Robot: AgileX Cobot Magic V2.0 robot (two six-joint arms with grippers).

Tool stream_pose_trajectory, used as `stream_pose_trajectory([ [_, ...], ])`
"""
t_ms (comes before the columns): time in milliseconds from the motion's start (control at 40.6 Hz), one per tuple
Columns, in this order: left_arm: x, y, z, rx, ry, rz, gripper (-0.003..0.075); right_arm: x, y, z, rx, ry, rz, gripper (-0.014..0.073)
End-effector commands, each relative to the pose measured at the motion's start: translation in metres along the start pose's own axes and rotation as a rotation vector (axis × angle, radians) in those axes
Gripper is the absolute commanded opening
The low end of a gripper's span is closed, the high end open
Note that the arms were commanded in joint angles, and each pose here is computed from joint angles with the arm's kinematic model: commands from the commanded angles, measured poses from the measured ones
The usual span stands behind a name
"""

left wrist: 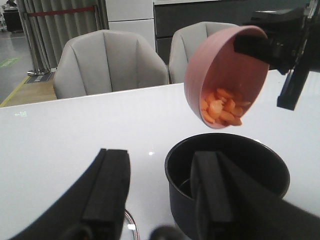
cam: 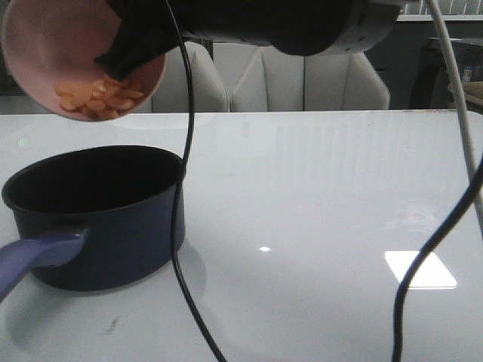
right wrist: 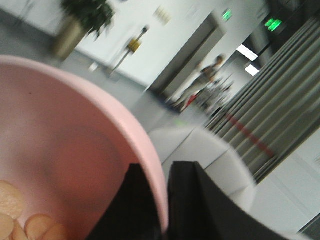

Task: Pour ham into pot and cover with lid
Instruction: 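Lift the pink bowl over the saucepan and tip the pieces in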

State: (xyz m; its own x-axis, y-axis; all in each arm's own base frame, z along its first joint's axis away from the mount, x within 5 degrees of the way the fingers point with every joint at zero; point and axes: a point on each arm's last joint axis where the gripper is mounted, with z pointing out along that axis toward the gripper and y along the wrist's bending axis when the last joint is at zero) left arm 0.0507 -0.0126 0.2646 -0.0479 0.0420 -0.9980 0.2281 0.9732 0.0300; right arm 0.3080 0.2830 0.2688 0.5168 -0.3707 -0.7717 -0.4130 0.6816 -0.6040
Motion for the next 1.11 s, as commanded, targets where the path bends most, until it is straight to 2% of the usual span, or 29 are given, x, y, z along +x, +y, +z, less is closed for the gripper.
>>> stream_pose_trajectory([
  [0,-0.016,0.001,-0.001,0.000,-0.099,-0.004,0.0343,-0.040,-0.033,-0.002,0.227,-0.264,-0.018,0.0141],
  [173,-0.016,0.001,-0.001,0.000,-0.099,-0.004,0.0343,-0.051,-0.041,-0.009,0.340,-0.405,-0.024,0.0141],
  [690,-0.016,0.001,-0.001,0.000,-0.099,-0.004,0.0343,-0.030,-0.023,-0.002,0.286,-0.357,-0.034,0.0141],
  [789,-0.016,0.001,-0.001,0.000,-0.099,-0.004,0.0343,-0.024,-0.025,0.000,0.296,-0.271,0.087,0.0141],
  [863,-0.016,0.001,-0.001,0.000,-0.099,-0.004,0.0343,-0.022,-0.034,-0.001,0.323,-0.158,0.251,0.0141],
  [986,-0.016,0.001,-0.001,-0.001,-0.101,-0.004,0.0343,-0.030,-0.050,-0.009,0.250,0.085,0.444,0.0141],
  [1085,-0.016,0.001,-0.001,-0.001,-0.101,-0.004,0.0343,-0.039,-0.068,-0.021,0.175,0.219,0.529,0.0141],
])
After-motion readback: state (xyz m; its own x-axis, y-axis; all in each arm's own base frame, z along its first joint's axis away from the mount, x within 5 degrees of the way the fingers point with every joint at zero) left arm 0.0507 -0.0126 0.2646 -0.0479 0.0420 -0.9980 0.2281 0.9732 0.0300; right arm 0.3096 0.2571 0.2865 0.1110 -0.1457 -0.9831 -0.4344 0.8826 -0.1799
